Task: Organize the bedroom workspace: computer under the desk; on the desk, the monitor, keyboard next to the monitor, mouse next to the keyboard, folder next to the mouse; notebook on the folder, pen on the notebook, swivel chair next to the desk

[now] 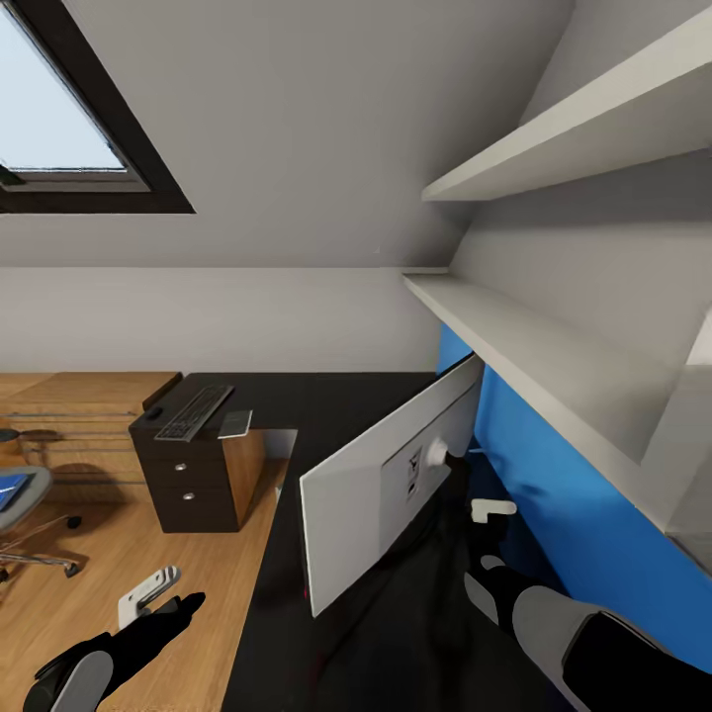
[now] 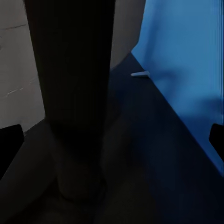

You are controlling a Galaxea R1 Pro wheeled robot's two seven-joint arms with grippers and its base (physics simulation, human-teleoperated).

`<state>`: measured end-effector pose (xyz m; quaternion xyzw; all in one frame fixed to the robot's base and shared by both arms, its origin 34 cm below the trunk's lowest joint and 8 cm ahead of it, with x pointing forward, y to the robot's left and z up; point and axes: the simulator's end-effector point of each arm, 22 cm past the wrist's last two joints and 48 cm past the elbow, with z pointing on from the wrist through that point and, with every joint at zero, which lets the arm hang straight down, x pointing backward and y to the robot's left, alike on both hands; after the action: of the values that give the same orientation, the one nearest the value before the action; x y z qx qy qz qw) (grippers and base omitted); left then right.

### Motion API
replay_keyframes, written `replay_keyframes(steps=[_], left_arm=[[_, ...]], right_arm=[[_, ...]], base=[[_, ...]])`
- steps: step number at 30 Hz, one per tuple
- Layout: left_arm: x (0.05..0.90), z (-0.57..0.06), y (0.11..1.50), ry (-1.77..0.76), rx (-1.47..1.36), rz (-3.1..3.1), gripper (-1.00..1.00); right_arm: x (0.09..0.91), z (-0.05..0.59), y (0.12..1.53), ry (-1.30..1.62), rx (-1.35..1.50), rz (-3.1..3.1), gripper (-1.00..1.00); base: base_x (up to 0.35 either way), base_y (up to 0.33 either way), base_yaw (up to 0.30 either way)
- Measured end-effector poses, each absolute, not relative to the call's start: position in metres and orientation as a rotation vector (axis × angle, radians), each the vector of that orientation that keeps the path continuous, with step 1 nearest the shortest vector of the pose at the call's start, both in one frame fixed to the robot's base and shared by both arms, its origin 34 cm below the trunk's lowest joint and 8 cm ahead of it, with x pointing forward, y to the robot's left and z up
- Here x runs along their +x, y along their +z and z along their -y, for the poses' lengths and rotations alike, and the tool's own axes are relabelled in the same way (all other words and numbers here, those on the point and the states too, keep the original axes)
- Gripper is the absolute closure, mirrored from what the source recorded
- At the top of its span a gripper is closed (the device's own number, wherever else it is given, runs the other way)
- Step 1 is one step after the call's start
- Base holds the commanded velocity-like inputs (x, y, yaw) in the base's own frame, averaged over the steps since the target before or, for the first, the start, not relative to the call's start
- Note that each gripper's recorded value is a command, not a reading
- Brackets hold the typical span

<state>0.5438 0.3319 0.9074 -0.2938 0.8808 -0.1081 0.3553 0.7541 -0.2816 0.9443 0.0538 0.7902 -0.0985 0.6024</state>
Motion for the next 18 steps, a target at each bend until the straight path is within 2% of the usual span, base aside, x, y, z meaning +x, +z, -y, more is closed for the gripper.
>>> replay_keyframes(steps=[18], left_arm=[[0.521, -0.345, 0.862, -0.194, -0.804, -2.368, -1.0]], right_arm=[[0.756, 0.277, 0.947, -0.218, 0.128, -1.82, -1.0]], base=[[-0.321, 0.052, 0.0]])
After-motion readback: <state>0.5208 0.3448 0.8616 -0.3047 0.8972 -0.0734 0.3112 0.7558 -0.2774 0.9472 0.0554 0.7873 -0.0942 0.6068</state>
